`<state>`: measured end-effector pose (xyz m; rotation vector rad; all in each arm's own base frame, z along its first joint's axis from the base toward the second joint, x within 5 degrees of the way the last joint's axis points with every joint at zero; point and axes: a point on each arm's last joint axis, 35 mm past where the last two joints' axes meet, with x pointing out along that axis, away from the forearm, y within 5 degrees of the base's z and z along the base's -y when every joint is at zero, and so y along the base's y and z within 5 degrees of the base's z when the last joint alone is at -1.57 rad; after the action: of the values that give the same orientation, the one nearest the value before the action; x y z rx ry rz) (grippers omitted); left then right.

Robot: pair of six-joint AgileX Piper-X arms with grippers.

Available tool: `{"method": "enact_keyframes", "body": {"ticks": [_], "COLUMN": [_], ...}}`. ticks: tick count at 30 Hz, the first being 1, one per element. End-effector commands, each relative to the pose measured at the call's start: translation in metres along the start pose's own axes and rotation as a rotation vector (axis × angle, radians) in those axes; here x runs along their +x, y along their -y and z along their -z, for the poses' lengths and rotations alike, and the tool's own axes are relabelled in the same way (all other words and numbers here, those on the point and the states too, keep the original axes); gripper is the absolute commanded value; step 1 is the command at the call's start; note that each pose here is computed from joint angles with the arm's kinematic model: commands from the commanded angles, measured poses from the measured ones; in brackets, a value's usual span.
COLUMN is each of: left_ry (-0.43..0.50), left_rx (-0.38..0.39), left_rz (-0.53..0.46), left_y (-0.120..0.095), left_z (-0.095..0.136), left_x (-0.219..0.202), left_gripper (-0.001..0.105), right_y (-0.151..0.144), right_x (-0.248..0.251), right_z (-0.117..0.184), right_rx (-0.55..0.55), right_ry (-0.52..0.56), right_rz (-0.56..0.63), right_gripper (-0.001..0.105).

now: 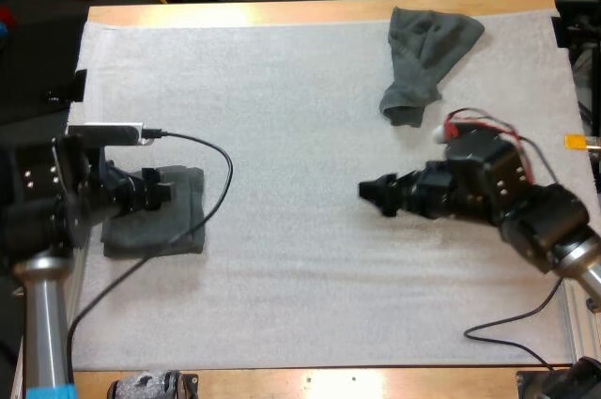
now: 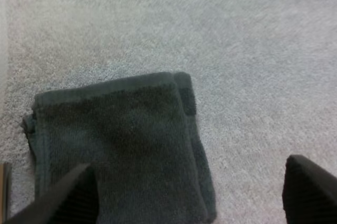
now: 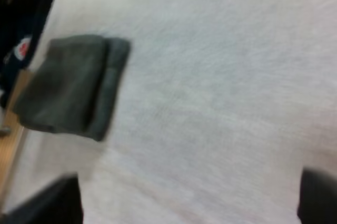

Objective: Pick towel from pile, fold and stack

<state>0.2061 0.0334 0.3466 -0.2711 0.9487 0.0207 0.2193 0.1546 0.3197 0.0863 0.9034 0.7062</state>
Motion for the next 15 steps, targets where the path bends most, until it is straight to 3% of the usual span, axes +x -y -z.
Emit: {"method": "enact_keyframes", "body": {"ticks": [1,7,15], "left_ry": [0.013,0.079,0.092], "left_rx": [-0.005,0.054,0.093], "left_rz": [0.01,0.048,0.072], "left_y": [0.002,0.016,0.024], "left_z": [0.001,0.011,0.02], "left_x": [-0.006,-0.029,-0.041], "left_gripper": [0.069,0.069,0.069], "right_y": [0.005,0.052,0.099], "right_x": [-0.005,-0.021,-0.045], "right_z": [0.0,0.004,0.011], "right_rx": [-0.01,0.028,0.145], "right_ry": [-0.002,-0.053,-0.067], "right_rz": [0.014,0.144,0.266], "right_gripper": [0.079,0.079,0.079]}}
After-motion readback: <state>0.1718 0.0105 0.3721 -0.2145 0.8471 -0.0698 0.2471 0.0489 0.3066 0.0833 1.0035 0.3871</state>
